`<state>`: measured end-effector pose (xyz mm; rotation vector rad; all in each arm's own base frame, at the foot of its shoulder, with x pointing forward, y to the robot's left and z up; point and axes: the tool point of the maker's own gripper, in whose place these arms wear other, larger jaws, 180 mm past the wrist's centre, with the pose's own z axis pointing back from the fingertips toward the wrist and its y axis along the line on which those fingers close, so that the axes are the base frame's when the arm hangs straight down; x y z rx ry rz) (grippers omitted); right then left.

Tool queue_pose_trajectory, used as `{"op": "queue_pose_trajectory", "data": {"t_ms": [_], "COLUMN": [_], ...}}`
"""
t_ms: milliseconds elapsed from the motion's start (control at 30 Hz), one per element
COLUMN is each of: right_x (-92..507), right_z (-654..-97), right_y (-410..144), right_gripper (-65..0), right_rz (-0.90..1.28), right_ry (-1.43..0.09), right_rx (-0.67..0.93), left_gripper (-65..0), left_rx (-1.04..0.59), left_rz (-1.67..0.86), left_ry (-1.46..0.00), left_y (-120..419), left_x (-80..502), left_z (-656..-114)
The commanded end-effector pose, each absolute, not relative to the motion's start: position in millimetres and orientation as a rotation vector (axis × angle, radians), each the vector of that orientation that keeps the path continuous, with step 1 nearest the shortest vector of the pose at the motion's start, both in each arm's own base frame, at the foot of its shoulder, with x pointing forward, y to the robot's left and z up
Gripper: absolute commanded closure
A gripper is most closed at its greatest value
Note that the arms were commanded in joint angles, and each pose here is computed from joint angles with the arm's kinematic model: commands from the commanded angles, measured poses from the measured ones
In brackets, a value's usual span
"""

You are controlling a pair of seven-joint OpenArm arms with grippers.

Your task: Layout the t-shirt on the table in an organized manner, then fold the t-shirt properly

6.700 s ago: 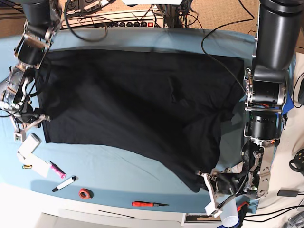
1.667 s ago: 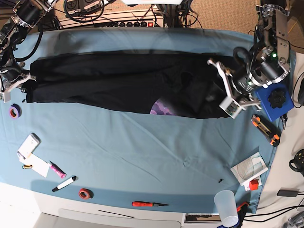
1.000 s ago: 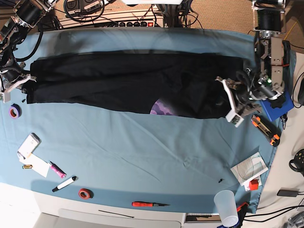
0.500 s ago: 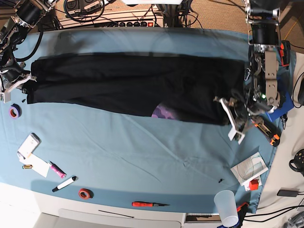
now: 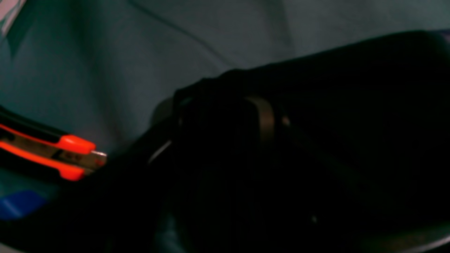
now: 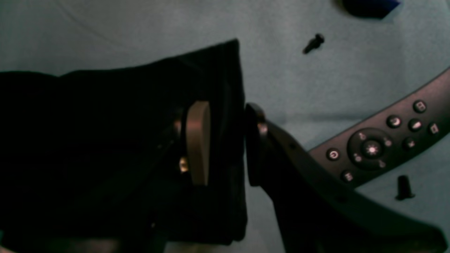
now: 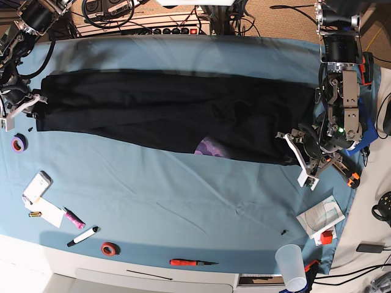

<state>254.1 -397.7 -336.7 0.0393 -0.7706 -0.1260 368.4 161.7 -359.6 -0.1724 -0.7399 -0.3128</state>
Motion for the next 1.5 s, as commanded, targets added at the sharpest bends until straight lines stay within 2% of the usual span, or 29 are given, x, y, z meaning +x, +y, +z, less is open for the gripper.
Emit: {"op": "queue_pose_trajectory", "data": {"t_ms": [0, 133, 267, 333, 533, 733, 833, 900, 1033, 1200, 1467], "right_x": [262.7, 261.8, 253.8, 253.9, 259.8, 246.6, 231.0, 227.1, 225.2, 231.9, 232.1], "right_z": [-317.5, -318.1, -326.2, -325.9, -314.0, -287.6, -296.5, -300.5, -309.6, -317.9, -323.9], "right_y": [-403.5, -392.7, -394.3, -395.3, -393.6, -422.6, -425.6, -419.7, -409.3, -396.8, -409.5], "right_gripper": [-17.5, -17.6, -22.6, -23.0, -23.0, -23.6, -32.9, -35.1, -35.1, -35.1, -35.0], "right_rz": [-0.110, -0.113, -0.110, -0.110, -0.129, -0.249, -0.266, -0.263, -0.268, -0.314, -0.337], "right_ry": [-0.826, -0.815, -0.754, -0.755, -0.826, -0.944, -0.864, -0.856, -0.851, -0.920, -0.948], "right_rx": [0.028, 0.096, 0.080, 0.075, 0.118, 0.113, 0.114, 0.142, 0.177, 0.212, 0.110], "left_gripper": [-24.9, -24.9, -24.9, -24.9, -24.9, -24.9, -24.9, -24.9, -24.9, -24.9, -24.9], "left_rx": [-0.164, -0.151, -0.140, -0.140, -0.132, -0.103, -0.082, -0.070, -0.069, -0.071, -0.071], "left_rz": [-0.321, -0.340, -0.351, -0.352, -0.358, -0.365, -0.369, -0.371, -0.370, -0.371, -0.371], "left_ry": [-0.794, -0.790, -0.781, -0.786, -0.818, -0.820, -0.822, -0.820, -0.819, -0.827, -0.827], "left_y": [164.0, 162.5, 162.1, 161.9, 161.7, 169.5, 177.8, 182.3, 182.6, 182.2, 182.1], "left_x": [379.1, 377.0, 374.7, 375.2, 385.5, 393.3, 394.2, 393.9, 393.8, 394.8, 394.8], "left_z": [-339.8, -332.5, -328.6, -327.0, -313.3, -302.2, -299.5, -299.0, -299.2, -298.0, -297.9]}}
